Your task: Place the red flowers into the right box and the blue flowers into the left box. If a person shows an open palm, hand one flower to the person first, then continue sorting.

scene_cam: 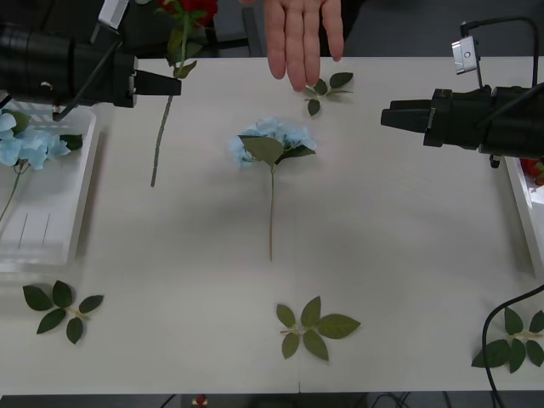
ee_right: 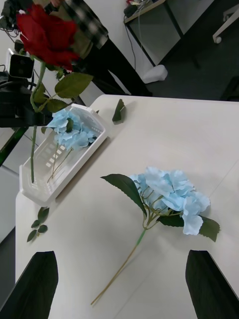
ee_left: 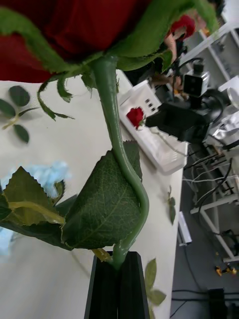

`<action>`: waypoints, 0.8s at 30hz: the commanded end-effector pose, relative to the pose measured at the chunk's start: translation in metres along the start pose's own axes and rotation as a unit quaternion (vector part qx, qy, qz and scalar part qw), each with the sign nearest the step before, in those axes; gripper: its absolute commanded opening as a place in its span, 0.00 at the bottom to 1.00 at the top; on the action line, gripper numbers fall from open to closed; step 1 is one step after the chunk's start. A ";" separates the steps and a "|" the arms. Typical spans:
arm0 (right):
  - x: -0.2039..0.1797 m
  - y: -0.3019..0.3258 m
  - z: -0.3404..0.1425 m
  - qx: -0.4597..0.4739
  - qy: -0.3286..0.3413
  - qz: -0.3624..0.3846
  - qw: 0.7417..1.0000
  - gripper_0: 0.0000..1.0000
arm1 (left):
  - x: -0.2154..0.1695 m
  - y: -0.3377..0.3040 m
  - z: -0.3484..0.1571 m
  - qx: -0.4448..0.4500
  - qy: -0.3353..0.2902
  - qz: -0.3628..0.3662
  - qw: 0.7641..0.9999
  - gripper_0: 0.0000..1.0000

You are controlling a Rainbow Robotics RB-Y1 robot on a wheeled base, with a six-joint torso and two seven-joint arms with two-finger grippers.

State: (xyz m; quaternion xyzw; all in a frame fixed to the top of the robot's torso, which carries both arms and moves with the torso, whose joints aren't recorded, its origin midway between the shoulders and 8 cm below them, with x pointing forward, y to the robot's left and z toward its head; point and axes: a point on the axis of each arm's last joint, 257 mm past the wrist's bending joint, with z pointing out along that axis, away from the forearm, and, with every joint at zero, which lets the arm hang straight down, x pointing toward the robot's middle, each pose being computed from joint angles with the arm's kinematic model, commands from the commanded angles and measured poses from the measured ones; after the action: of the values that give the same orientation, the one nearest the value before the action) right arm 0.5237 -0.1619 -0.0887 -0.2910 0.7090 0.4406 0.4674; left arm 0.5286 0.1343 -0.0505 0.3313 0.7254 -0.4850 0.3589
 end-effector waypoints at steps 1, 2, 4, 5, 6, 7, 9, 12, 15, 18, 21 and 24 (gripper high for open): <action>-0.017 0.008 -0.007 -0.005 0.003 -0.035 0.999 0.75 | -0.009 -0.023 0.040 0.047 -0.032 0.049 0.997 0.00; -0.016 0.013 -0.005 -0.015 0.003 -0.032 0.999 0.75 | -0.010 -0.026 0.049 0.052 -0.039 0.055 0.996 0.00; -0.013 0.025 0.001 -0.037 0.006 -0.024 0.999 0.75 | -0.010 -0.027 0.062 0.057 -0.052 0.064 0.995 0.00; -0.011 0.030 0.002 -0.050 0.002 -0.014 0.999 0.75 | -0.011 -0.029 0.070 0.060 -0.059 0.069 0.994 0.00; -0.011 0.035 0.003 -0.061 -0.002 0.000 0.998 0.75 | -0.010 -0.030 0.077 0.063 -0.066 0.069 0.993 0.00; -0.008 0.041 0.005 -0.077 -0.004 0.020 0.997 0.75 | -0.010 -0.031 0.085 0.066 -0.077 0.070 0.992 0.00; -0.007 0.049 0.007 -0.097 -0.008 0.037 0.995 0.75 | -0.009 -0.032 0.095 0.068 -0.088 0.066 0.992 0.00; -0.001 0.057 0.014 -0.117 -0.008 0.048 0.992 0.75 | -0.004 -0.030 0.109 0.068 -0.099 0.050 0.991 0.00; 0.003 0.063 0.025 -0.127 -0.008 0.052 0.991 0.75 | 0.000 -0.035 0.120 0.077 -0.108 0.037 0.990 0.00; 0.012 0.063 0.036 -0.126 -0.002 0.059 0.990 0.75 | 0.001 -0.041 0.131 0.088 -0.117 0.025 0.989 0.00; 0.023 0.060 0.049 -0.125 -0.003 0.059 0.990 0.75 | 0.002 -0.044 0.138 0.092 -0.121 0.020 0.988 0.00; 0.040 0.057 0.061 -0.122 0.005 0.057 0.991 0.75 | 0.002 -0.048 0.146 0.097 -0.124 0.016 0.987 0.00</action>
State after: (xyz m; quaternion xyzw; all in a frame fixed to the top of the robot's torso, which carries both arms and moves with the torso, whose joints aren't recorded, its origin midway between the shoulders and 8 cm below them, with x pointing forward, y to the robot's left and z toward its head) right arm 0.4835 -0.0824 -0.1139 -0.2851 0.6751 0.5629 0.3823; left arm 0.5222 -0.0057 -0.0803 0.2993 0.6336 -0.5820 0.4125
